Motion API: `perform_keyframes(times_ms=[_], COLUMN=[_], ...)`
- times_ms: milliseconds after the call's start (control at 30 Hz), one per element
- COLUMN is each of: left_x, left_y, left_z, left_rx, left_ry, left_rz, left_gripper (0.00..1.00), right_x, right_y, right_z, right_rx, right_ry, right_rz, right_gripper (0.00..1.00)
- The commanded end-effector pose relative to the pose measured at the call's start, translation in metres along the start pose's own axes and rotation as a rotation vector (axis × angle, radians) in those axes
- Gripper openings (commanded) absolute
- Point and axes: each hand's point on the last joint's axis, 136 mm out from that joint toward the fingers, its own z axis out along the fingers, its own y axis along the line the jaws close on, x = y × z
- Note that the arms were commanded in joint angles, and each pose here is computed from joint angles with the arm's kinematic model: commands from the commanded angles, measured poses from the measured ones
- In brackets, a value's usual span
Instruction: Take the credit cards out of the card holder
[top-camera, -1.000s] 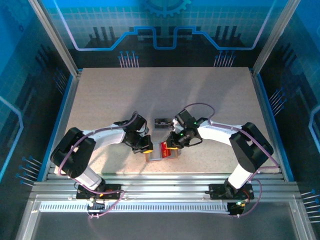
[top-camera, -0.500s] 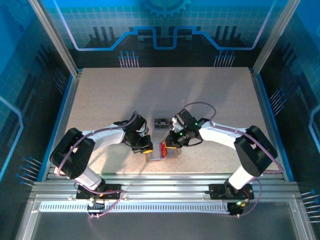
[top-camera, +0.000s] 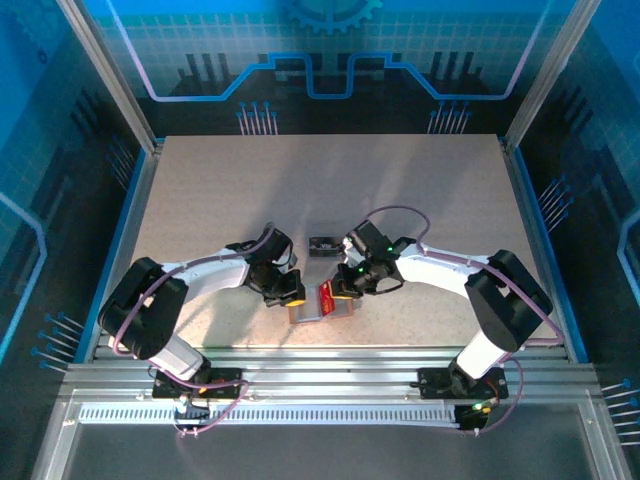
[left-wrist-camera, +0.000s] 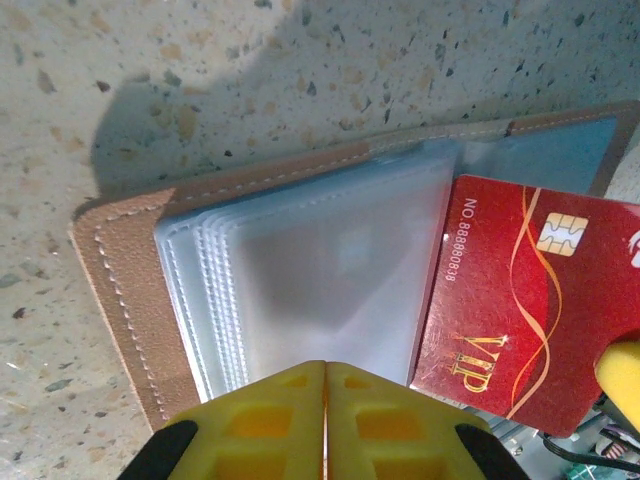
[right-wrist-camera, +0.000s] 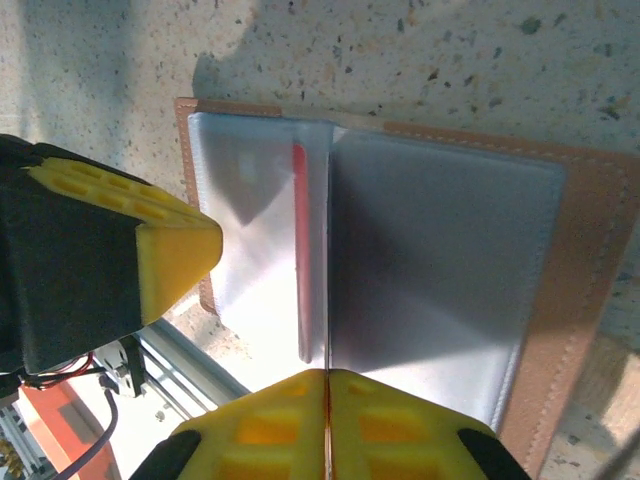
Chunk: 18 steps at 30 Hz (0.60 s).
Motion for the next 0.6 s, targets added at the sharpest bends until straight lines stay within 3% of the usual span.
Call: perform_keyframes(times_ms=[0, 300, 567], left_x=[0.0032, 0.0034, 0.0031], left_y=[-0.0015, -0.0024, -0.0060], left_z=[-0.0058, -0.0079, -0.0099], left_rx=[-0.007, -0.008, -0.002], left_ry=[-0.006, -0.009, -0.006], left_rz=[0.016, 0.018, 0.024], left_gripper=[0.08, 0.08, 0.08], right_x=[0.0042, 0.0013, 0.0018], right_y=[-0.0046, -0.0010, -0.0008], right_z=[0.0036, 0.0055, -0.0006], right_rx=[0.038, 0.025, 0.039], right_ry=[0.021, 0.023, 0.013], right_rz=[-0.002, -0.005, -0.013], right_gripper=[0.09, 0.12, 0.05])
